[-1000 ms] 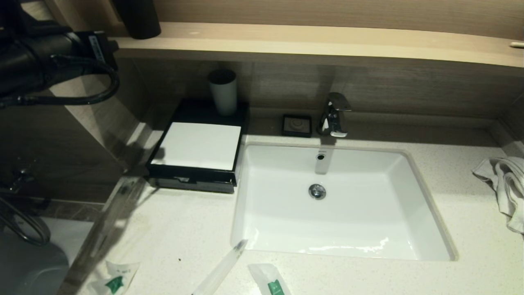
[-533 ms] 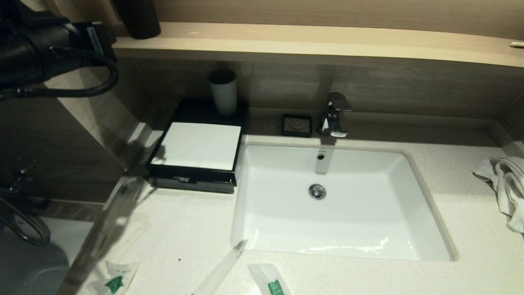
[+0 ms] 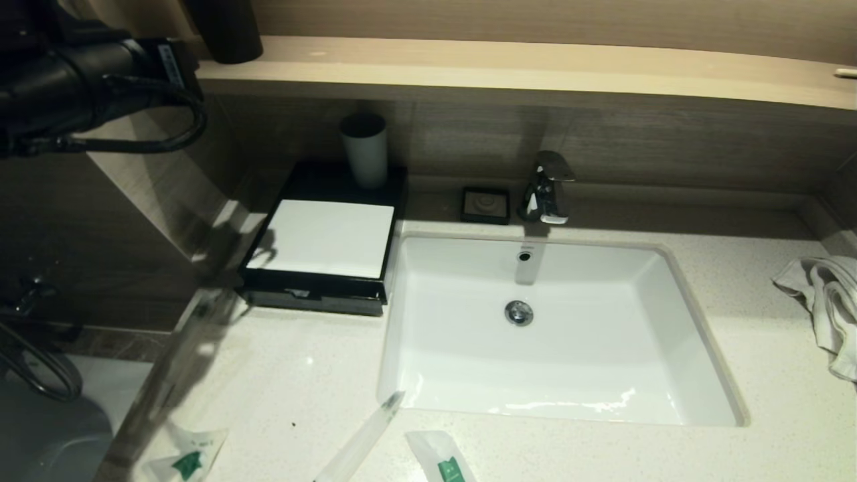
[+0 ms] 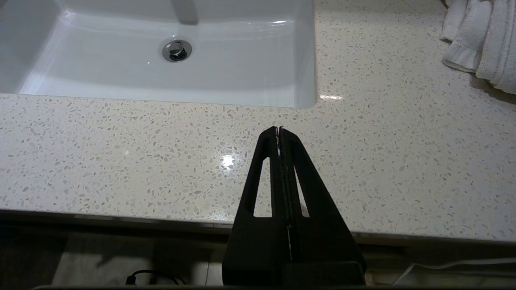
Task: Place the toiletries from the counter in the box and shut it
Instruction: Pick up the cup
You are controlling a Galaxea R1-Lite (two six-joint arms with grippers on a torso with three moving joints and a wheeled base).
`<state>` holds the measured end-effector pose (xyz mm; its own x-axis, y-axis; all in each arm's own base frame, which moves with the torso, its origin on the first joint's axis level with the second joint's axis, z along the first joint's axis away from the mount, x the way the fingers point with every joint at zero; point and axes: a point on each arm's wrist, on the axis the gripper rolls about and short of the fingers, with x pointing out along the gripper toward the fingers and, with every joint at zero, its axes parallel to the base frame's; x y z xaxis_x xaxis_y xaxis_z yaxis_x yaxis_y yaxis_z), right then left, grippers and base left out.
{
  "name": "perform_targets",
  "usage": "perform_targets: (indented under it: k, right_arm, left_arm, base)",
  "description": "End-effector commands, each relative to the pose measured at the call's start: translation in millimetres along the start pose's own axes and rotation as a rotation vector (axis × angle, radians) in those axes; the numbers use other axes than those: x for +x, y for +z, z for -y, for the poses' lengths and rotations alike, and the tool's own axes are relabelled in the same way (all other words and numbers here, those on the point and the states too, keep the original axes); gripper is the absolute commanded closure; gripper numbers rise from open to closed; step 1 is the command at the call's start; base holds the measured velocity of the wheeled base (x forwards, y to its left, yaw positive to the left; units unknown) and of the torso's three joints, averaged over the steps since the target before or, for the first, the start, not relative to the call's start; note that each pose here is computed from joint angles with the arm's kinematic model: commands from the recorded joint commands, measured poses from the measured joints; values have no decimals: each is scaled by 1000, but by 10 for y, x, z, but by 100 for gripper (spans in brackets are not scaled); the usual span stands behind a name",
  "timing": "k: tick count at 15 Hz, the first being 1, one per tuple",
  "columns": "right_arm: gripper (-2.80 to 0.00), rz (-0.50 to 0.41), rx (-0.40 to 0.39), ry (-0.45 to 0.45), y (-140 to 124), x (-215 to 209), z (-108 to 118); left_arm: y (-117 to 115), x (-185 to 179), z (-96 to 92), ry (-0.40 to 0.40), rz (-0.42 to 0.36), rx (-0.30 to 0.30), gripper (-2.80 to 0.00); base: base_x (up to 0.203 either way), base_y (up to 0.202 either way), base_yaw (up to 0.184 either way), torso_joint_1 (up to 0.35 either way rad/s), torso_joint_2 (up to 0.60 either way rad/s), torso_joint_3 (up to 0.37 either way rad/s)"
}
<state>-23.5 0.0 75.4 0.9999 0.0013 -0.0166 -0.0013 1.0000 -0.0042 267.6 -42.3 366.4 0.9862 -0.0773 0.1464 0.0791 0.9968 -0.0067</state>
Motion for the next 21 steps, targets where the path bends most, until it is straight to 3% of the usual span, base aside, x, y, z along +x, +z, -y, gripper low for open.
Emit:
perform_targets:
  k: [1,2,21]
  right_arm:
    - [0,0,0,-1,0,0,0]
    - [0,0,0,0,0,0,0]
    - [0,0,0,-1,0,0,0]
  left_arm:
    - [5,38,4,1,4,0,0]
    - [3,42,4,1,5,0,-280]
    - [-80,514,45,21,77,-10,-280]
  base:
    - [0,0,0,0,0,0]
    - [0,0,0,0,0,0]
    - [0,0,0,0,0,0]
